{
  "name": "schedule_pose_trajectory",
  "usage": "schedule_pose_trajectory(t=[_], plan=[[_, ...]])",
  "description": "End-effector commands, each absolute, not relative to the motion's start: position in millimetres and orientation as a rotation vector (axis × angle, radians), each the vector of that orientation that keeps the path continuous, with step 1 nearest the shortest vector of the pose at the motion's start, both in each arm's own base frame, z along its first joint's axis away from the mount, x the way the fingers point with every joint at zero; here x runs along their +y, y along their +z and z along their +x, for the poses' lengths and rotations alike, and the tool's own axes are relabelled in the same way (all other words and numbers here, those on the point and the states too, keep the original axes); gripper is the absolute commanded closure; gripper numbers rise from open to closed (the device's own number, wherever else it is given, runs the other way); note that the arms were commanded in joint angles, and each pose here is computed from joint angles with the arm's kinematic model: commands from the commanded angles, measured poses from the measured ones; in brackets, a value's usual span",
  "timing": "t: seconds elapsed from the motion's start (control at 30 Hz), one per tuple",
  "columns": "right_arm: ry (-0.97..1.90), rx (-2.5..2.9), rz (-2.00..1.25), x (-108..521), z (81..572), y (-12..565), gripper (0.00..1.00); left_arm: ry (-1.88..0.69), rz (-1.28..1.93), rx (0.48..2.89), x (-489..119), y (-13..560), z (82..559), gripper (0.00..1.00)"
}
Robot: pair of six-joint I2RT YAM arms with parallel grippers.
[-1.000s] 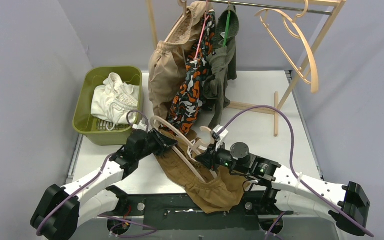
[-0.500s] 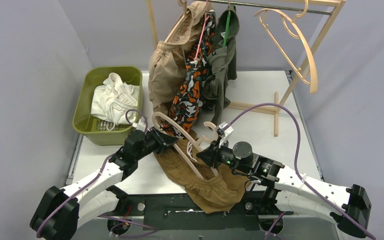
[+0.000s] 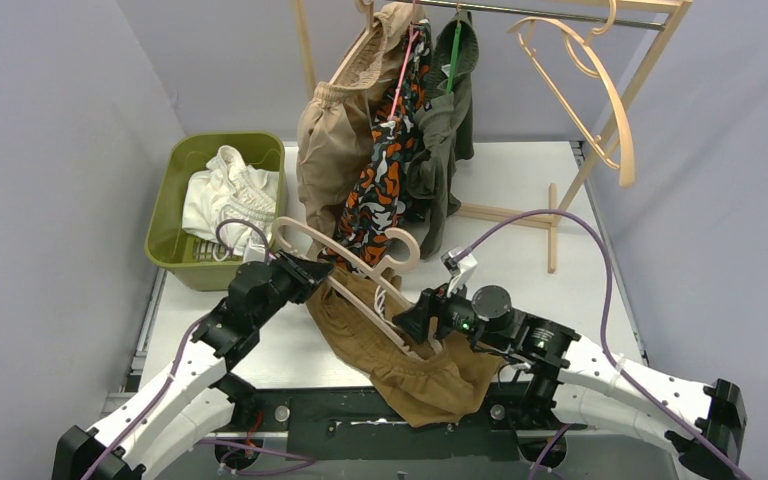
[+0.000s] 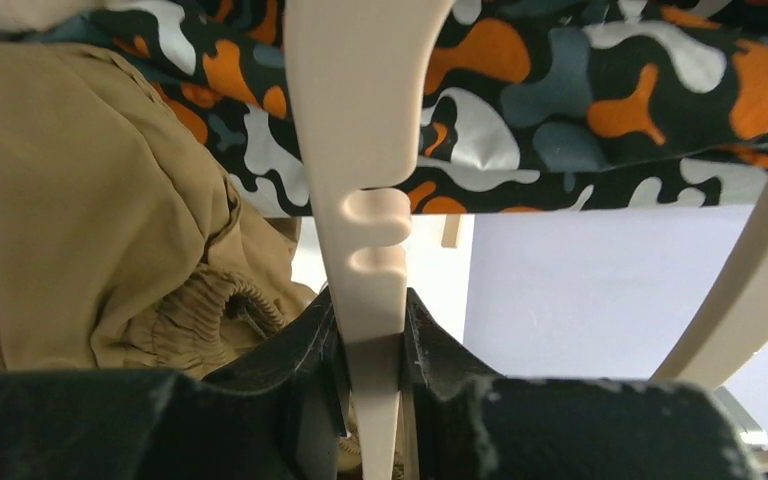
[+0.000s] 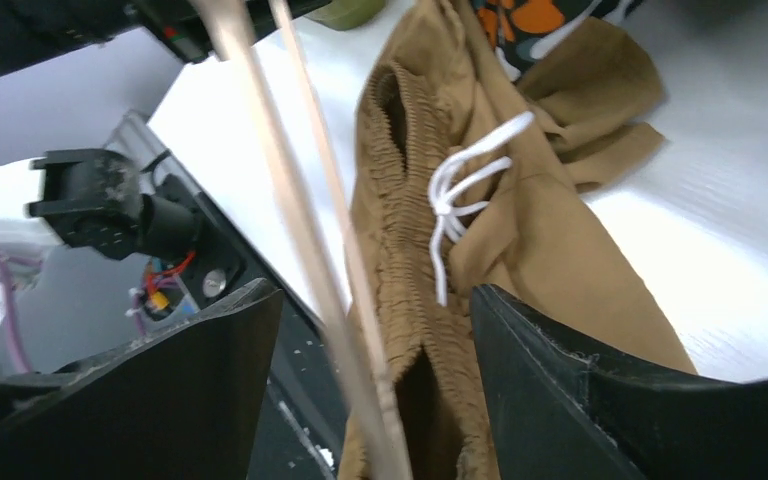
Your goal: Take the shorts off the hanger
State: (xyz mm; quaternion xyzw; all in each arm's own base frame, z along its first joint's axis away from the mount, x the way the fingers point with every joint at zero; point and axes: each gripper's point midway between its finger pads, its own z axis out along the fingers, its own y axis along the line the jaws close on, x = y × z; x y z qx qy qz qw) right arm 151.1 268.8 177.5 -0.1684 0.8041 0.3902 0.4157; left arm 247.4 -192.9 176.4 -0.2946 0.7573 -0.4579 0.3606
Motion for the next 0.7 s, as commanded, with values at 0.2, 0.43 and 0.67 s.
schedule_pose_trajectory(t=[0.2, 0.43, 0.67], plan=[[0.889, 2.09, -0.374, 238.9, 143.1, 183.4, 0.25, -0.973, -0.745, 1.868, -161.2, 221.6, 264.7, 1.0], [0.929, 2.168, -0.353, 232.5, 127.7, 169.6, 0.23, -0.943, -0.78, 1.811, -142.1, 238.2, 263.4, 1.0], [1.031, 2.16, -0.418, 240.3, 113.2, 145.9, 0.26, -0.93, -0.769, 1.74, -127.2, 278.0, 261.7, 1.0]])
